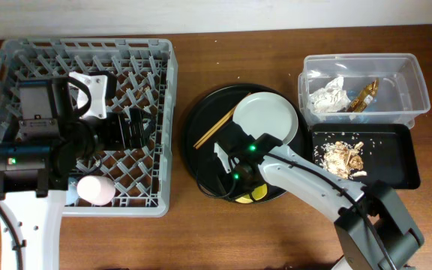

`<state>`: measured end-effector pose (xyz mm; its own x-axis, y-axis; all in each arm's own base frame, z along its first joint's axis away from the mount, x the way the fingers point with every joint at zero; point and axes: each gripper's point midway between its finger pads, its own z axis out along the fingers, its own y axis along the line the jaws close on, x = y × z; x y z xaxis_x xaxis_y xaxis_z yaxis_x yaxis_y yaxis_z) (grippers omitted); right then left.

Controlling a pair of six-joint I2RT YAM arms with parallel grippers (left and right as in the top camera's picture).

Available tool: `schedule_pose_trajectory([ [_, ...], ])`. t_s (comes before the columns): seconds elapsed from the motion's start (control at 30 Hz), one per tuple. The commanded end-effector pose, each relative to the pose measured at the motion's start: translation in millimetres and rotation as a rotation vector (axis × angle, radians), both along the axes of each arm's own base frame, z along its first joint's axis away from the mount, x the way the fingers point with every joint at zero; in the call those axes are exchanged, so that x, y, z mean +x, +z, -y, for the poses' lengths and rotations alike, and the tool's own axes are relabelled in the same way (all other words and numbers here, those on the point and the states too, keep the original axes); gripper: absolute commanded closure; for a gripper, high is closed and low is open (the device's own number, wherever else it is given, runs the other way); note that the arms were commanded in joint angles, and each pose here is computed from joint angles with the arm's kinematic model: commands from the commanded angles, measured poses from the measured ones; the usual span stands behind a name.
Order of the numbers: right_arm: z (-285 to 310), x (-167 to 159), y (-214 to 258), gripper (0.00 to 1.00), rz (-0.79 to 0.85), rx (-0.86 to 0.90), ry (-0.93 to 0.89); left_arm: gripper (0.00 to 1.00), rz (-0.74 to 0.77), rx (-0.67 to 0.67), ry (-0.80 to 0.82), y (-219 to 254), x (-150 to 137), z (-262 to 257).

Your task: Sort waste into correct bins and load items into the dishwasher rack

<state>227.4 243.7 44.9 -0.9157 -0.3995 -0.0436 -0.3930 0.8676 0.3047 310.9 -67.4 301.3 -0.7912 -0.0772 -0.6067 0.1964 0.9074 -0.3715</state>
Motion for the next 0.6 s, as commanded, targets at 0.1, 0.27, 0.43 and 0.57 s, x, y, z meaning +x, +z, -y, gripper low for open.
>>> schedule_pose_trajectory([
  [0.1, -12.6, 62.0, 60.7, 0.61, 0.225, 0.004, -0.055, 0.01, -0.045, 0.028, -0.165, -19.7, 0.6, 48.7],
  [0.27, 87.3, 102.7, 129.3, 0.57, 0.198, -0.067, -0.418, 0.01, -0.168, 0.037, -0.231, -66.5, 22.3, 76.0],
  [0.43, 139.1, 96.1, 144.2, 0.52, 0.147, -0.043, -0.499, 0.24, -0.325, 0.351, -0.308, -191.6, 48.4, 127.8],
  [0.57, 139.5, 94.5, 143.8, 0.42, 0.141, -0.046, -0.498, 0.3, -0.374, 0.394, -0.324, -239.0, 56.1, 140.5],
])
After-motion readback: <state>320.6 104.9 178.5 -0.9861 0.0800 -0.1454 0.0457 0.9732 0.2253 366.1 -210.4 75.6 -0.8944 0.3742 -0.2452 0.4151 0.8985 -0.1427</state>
